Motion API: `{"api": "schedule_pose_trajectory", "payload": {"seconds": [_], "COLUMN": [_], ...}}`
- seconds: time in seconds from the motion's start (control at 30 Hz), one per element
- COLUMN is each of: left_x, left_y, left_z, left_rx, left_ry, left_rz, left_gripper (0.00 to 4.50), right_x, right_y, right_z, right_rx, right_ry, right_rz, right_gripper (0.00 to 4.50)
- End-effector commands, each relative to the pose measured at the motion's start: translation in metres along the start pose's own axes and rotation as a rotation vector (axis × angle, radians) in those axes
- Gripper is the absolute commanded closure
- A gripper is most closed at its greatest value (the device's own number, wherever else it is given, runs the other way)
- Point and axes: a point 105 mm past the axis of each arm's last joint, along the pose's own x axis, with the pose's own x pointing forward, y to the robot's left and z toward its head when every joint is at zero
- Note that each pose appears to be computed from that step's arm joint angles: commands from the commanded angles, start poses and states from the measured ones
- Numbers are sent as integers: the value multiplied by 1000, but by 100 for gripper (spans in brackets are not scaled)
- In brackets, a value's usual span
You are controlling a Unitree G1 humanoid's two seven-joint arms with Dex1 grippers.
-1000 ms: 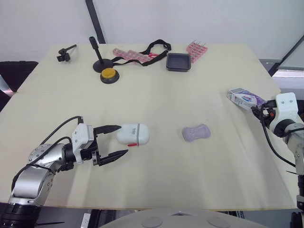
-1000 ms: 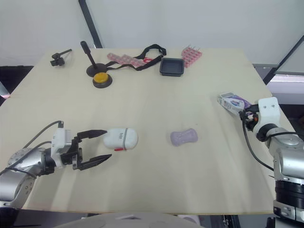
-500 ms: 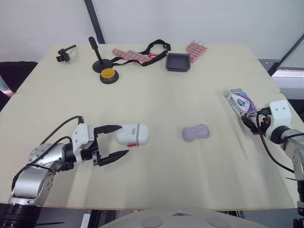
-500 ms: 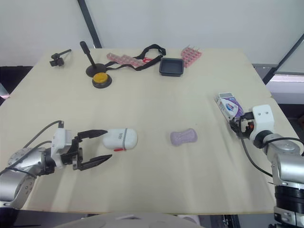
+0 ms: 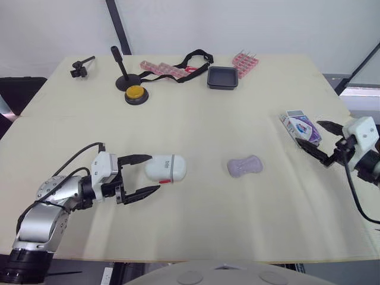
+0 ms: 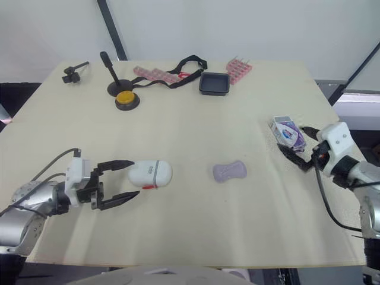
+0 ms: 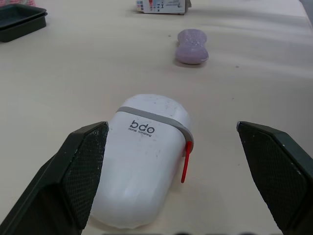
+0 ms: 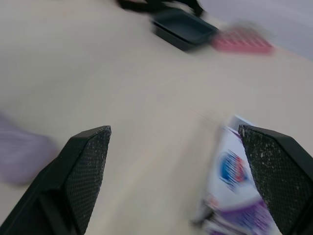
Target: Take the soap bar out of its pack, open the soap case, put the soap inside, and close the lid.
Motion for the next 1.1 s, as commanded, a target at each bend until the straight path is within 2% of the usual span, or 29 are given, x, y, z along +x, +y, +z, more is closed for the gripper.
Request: {"api": "schedule_pose_trajectory", "payload": {"seconds": [0.03, 0.1, 0.27, 0.57, 1.1], "left_x": [2, 5, 7, 11, 17], "left_y": [10, 16, 23, 36, 27], "left_z": [3, 4, 2, -1, -18], "left_rx": [33, 48, 94, 147, 93], "left_ry": [13, 19, 69, 154, 278], "left_rz": [-1, 0, -32, -68, -237], "left_gripper": [0, 0, 0, 0, 0], "right_x": [-3, -6, -7, -2, -5], "right_y": [35, 57, 78, 79, 81], "right_z": [2, -7, -14, -17, -24], "right_rx": [-87, -100, -104, -84, -61], "right_ry": [-27, -15, -25, -28, -19], "right_rz": [232, 352, 458, 452, 430], "right_gripper": [2, 2, 2, 2, 2]}}
